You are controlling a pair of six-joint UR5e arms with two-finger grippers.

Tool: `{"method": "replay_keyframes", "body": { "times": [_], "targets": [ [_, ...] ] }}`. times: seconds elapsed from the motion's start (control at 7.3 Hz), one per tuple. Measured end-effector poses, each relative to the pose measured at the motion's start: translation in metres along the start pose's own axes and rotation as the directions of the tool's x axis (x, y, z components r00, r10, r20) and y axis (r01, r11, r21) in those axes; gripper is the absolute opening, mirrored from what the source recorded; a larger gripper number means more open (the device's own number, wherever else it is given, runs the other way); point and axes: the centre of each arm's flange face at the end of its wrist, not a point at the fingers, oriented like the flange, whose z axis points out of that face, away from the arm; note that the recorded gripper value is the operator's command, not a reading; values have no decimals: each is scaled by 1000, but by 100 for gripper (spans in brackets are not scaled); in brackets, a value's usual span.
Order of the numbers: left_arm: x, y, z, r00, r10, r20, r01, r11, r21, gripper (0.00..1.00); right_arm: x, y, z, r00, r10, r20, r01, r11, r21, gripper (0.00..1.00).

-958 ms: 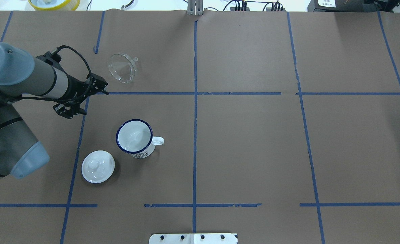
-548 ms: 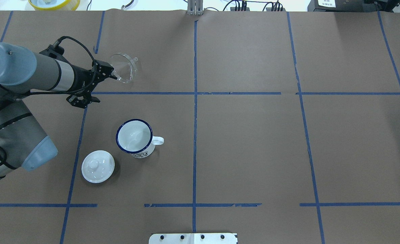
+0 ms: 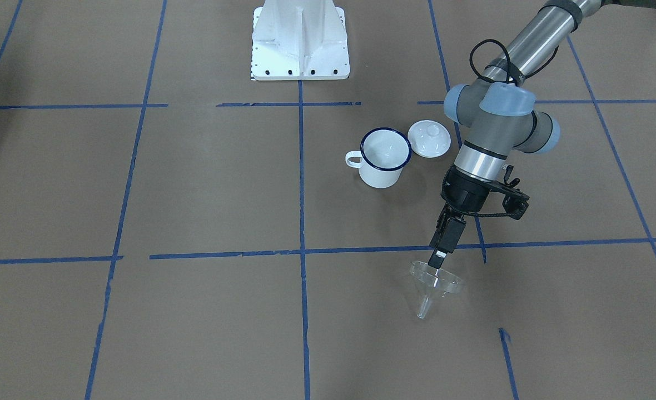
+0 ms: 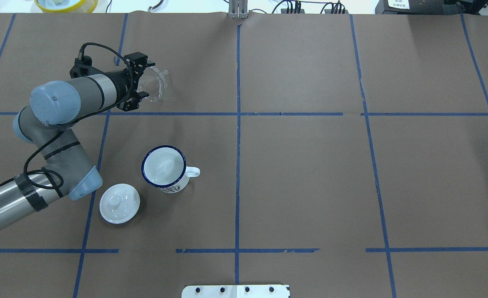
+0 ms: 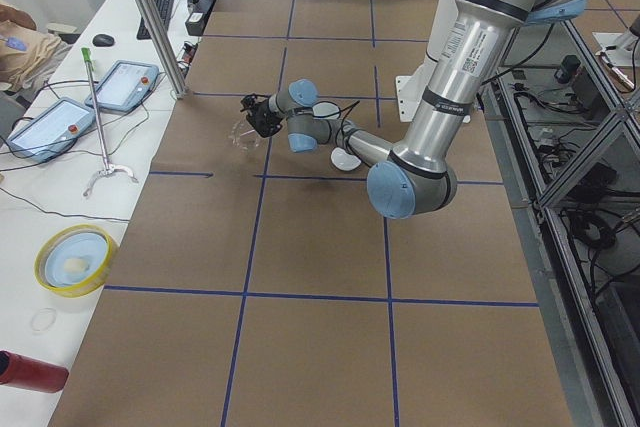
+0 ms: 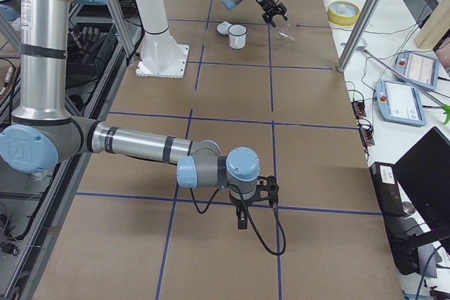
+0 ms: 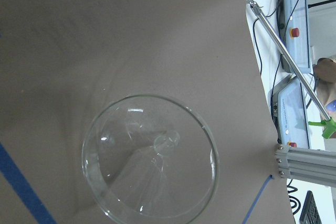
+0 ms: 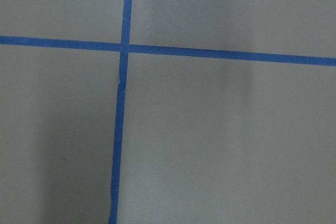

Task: Place funnel on cup
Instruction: 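Close the left gripper on the funnel's rim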

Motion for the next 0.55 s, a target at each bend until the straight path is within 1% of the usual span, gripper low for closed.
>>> {"method": "replay_keyframes", "body": {
  "times": [0.27, 0.41, 0.55],
  "targets": [
    [0, -7, 7, 998, -3, -66, 4, 1000, 20, 82, 0, 0, 0, 1000, 0, 0, 0, 1000, 0, 100],
    [1, -12, 9, 997, -4, -79, 6, 1000, 28, 81, 0, 0, 0, 1000, 0, 0, 0, 1000, 0, 100],
    [0, -16, 12, 997, -3, -82, 6, 999, 38, 76, 0, 0, 0, 1000, 0, 0, 0, 1000, 0, 100]
  ]
}}
